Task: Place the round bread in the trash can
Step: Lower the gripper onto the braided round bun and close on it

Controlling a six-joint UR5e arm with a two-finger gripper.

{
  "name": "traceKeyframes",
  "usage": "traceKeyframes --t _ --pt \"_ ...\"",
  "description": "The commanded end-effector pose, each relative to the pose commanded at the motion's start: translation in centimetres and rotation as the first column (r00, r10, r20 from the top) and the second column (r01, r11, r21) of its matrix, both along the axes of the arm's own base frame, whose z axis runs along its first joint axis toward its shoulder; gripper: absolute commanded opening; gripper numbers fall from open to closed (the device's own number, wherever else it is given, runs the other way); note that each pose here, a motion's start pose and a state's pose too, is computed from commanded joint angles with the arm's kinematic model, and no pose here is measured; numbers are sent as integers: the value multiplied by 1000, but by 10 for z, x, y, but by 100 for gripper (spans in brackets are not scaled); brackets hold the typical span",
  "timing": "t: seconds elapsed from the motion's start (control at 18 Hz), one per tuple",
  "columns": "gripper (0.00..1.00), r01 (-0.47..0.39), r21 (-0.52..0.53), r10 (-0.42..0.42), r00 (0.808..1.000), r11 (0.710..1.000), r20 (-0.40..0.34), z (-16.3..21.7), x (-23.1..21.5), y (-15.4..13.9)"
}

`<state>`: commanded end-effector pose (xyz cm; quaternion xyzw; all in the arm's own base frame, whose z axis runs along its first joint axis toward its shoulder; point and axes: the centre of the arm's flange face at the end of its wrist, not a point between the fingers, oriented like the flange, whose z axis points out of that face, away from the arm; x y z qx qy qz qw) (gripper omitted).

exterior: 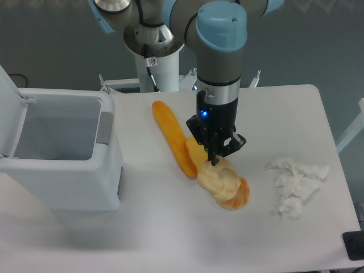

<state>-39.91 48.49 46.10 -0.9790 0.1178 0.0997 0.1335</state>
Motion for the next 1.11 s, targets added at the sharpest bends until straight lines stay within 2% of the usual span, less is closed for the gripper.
traceKeyframes --t 1.11 --pt "5 -5 10 5 1000 1000 3 0 -1 3"
